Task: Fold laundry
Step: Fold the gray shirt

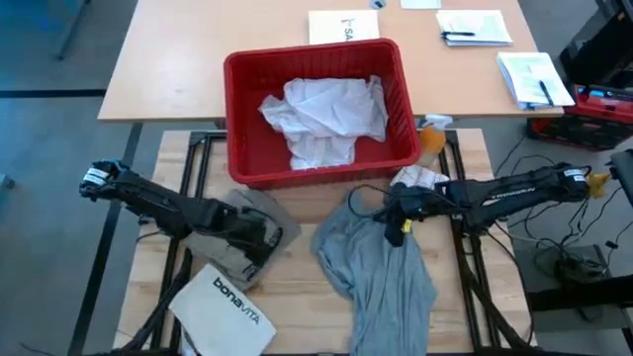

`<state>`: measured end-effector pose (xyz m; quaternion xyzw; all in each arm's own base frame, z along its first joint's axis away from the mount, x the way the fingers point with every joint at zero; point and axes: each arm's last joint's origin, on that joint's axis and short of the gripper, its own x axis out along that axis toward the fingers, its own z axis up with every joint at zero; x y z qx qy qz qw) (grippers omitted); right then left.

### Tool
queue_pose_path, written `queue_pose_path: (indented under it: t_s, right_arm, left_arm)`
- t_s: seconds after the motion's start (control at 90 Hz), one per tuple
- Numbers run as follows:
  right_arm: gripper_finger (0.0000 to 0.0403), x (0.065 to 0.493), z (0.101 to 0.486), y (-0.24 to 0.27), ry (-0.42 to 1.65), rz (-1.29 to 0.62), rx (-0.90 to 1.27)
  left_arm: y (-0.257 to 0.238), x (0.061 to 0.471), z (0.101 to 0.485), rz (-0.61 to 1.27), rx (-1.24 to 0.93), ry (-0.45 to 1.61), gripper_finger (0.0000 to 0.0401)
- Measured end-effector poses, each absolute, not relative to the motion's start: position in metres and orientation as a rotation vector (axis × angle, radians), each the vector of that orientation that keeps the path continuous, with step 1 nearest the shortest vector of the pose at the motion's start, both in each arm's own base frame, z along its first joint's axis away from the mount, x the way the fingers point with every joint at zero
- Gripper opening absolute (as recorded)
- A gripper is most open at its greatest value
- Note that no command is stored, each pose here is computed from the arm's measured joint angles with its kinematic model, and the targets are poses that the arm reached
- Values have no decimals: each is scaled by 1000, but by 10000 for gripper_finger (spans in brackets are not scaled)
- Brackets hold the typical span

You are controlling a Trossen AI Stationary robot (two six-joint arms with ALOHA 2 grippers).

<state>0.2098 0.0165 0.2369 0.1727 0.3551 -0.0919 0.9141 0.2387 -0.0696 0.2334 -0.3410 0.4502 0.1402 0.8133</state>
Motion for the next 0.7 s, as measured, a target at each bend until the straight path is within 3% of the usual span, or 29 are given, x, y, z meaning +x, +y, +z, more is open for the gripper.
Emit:
queue_pose_path:
  t_s: [0.2, 0.356, 0.489, 0.7]
  right_arm:
    - [0, 222, 221, 19, 789, -226, 365]
    - [0, 225, 217, 19, 802, -240, 363]
    - [0, 221, 220, 17, 784, -303, 355]
    - [0, 219, 219, 19, 809, -286, 346]
  left_arm:
    - [-97, 312, 232, -8, -377, 630, 0]
    - [-115, 363, 186, -49, -246, 781, 0]
    - [-128, 396, 152, -16, -260, 847, 0]
    - [-142, 426, 132, -1, -333, 919, 0]
